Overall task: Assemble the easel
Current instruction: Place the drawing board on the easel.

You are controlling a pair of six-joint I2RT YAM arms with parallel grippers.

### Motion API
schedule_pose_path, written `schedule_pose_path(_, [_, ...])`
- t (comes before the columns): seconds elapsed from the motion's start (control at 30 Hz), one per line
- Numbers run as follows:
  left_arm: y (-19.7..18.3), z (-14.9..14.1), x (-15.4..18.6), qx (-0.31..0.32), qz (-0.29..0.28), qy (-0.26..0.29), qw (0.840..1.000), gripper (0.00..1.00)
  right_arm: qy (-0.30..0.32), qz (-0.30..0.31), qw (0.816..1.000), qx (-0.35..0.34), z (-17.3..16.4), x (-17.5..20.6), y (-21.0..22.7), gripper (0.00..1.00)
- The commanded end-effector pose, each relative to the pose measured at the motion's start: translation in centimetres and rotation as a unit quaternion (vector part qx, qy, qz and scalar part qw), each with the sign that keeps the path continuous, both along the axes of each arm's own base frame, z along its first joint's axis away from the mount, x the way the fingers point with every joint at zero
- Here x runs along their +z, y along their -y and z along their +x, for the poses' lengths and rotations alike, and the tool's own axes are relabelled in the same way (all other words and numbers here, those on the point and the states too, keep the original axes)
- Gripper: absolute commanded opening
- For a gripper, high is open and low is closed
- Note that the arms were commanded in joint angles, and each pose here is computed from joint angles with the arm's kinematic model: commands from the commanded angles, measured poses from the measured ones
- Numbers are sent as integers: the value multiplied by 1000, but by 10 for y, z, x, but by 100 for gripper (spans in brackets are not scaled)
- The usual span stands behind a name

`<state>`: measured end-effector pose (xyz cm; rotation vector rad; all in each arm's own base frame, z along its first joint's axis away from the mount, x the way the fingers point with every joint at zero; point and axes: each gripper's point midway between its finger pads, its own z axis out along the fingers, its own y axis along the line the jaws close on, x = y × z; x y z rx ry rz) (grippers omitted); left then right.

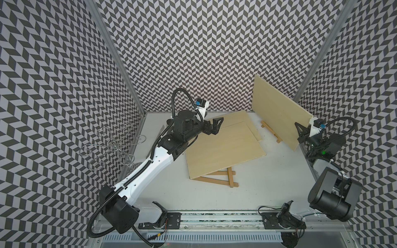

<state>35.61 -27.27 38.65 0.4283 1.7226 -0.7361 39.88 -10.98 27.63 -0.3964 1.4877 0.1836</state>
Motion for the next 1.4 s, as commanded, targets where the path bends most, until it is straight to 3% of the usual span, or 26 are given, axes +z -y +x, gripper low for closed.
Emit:
schedule_pose_path(0.0, [2, 3, 16, -1, -4, 14, 1000, 99, -76, 25, 997, -25, 4, -46, 23, 0])
schedule_pose_path(0.37, [12, 11, 10, -9, -3, 2, 1000, 99, -102, 30, 994, 28, 14, -53, 27, 0])
schedule_pose_path(0.53, [14, 14, 11, -12, -5, 0, 1000, 99, -113, 52, 992, 25, 17, -66, 39, 12])
schedule_pose_path(0.7, [17, 17, 13, -12, -7, 0, 1000, 99, -126, 76, 989, 24, 19, -81, 43, 14])
schedule_pose_path(1.03, [12, 12, 17, -9, -1, 11, 1000, 99, -146, 108, 983, 24, 15, -87, 43, 0])
schedule_pose_path(1.37, [1, -9, 21, -15, -14, 16, 1000, 99, -195, 187, 963, -13, 24, -65, 56, 2])
